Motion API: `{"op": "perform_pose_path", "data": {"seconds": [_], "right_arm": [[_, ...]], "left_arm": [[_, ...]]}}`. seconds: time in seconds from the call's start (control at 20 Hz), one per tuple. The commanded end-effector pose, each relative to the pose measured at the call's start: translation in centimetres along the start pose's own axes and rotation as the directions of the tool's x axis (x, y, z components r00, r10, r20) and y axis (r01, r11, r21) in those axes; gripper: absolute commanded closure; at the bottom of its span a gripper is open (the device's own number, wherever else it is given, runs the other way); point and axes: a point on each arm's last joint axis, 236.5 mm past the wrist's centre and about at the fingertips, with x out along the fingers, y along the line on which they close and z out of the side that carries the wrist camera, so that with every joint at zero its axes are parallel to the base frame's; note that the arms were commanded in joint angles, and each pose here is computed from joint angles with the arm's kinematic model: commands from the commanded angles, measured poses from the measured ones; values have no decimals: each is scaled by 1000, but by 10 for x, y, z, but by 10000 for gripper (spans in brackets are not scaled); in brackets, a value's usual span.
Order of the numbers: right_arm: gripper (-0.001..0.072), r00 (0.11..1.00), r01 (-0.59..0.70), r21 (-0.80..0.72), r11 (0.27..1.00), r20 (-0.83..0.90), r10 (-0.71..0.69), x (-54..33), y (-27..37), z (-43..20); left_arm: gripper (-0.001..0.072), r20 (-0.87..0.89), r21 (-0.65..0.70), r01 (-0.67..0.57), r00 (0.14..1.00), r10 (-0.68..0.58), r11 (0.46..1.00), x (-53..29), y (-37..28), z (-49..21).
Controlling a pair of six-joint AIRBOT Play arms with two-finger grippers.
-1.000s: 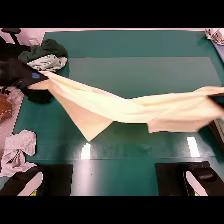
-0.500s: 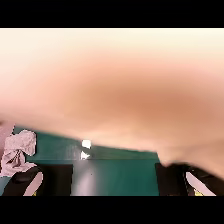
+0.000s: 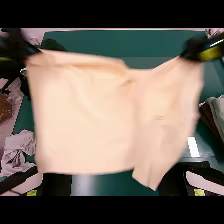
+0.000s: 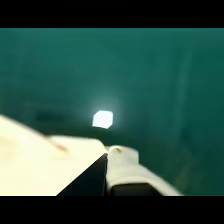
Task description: Fold the shirts.
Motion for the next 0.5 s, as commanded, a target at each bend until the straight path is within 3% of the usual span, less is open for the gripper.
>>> {"op": "perform_pose_path", "data": {"seconds": [0.0, 0.2, 0.45], "right_arm": [[700, 994, -80, 256, 963, -56, 98, 127, -48, -53], [699, 985, -26, 297, 955, -153, 74, 166, -91, -61], [699, 990, -38, 266, 963, -123, 73, 176, -113, -8]], "left_arm": [[681, -104, -60, -96, 991, 90, 994, 110, 88, -18], [681, -185, -64, -166, 971, 152, 984, 162, 138, -37], [681, -63, -32, -193, 980, 191, 981, 168, 150, -9]]}}
